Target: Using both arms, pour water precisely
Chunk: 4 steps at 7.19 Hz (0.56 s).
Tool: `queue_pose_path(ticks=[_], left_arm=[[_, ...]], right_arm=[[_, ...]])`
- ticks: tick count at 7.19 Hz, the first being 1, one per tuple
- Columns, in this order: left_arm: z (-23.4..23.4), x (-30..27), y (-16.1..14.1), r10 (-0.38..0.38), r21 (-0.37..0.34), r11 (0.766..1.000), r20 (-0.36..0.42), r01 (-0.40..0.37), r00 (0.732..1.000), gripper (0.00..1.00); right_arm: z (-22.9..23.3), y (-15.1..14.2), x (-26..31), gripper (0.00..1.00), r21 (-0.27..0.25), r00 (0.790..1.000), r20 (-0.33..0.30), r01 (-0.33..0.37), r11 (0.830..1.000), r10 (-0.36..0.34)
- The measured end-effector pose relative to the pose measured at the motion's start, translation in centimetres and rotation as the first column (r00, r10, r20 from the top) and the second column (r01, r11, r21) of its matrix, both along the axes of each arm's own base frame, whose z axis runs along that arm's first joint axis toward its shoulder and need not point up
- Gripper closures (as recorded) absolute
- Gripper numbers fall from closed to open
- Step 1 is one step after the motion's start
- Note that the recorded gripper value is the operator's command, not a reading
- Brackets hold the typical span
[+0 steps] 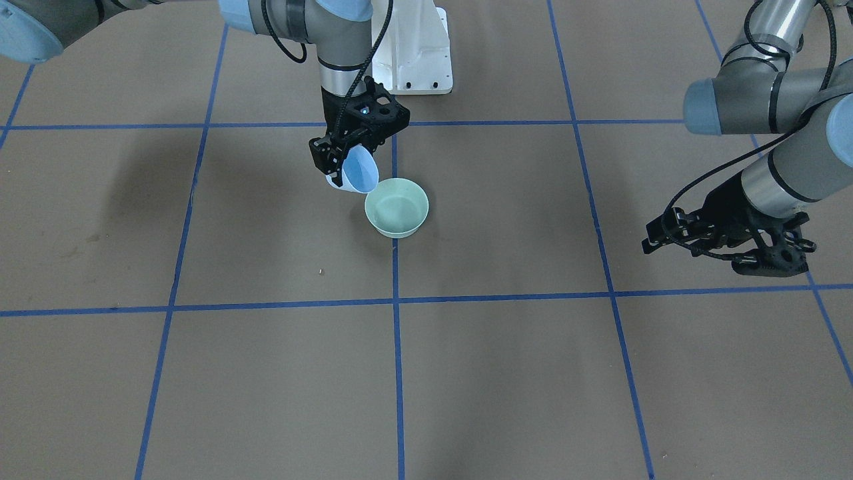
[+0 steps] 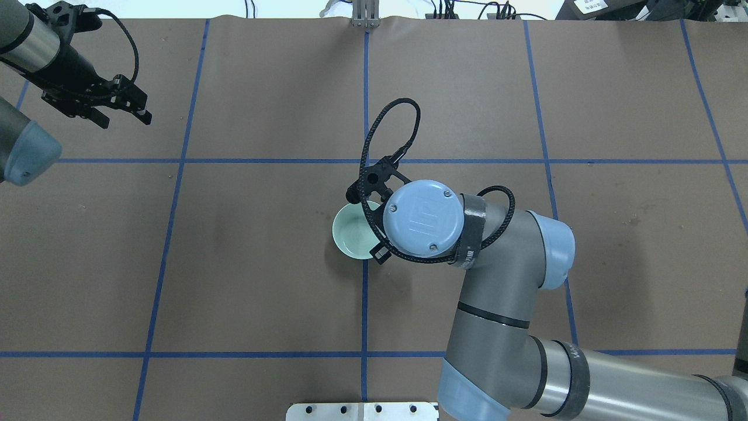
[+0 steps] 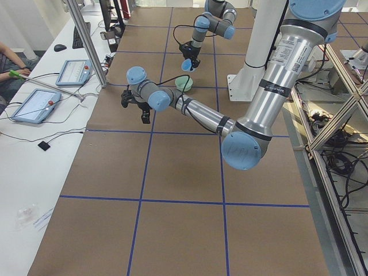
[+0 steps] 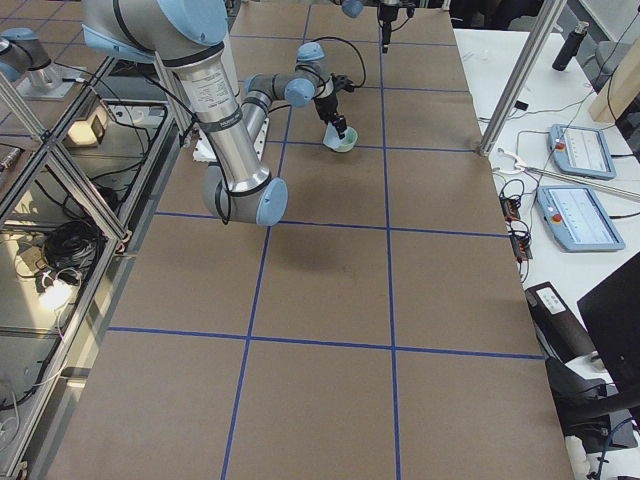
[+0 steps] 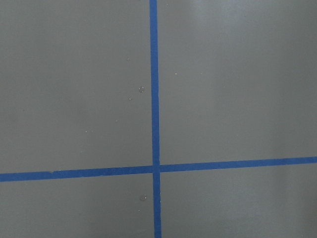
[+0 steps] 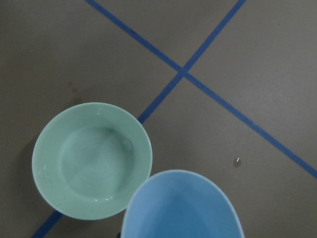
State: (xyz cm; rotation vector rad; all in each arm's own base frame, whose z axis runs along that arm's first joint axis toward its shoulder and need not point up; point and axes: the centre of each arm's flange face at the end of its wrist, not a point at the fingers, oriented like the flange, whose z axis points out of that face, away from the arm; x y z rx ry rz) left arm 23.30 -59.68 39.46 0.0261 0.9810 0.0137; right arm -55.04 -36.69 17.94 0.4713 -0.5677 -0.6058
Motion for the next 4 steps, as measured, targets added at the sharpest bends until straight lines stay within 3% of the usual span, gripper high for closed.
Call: queue_pose_path(ticks=[4], left_arm=[[0.2, -0.3, -0.1, 0.0, -0.007, 1.0, -0.004, 0.0, 1.0, 0.09]], right_arm=[[-3.0, -0.9, -3.3, 1.0, -0.012, 0.979, -0.167, 0.115, 0.993, -0.115]])
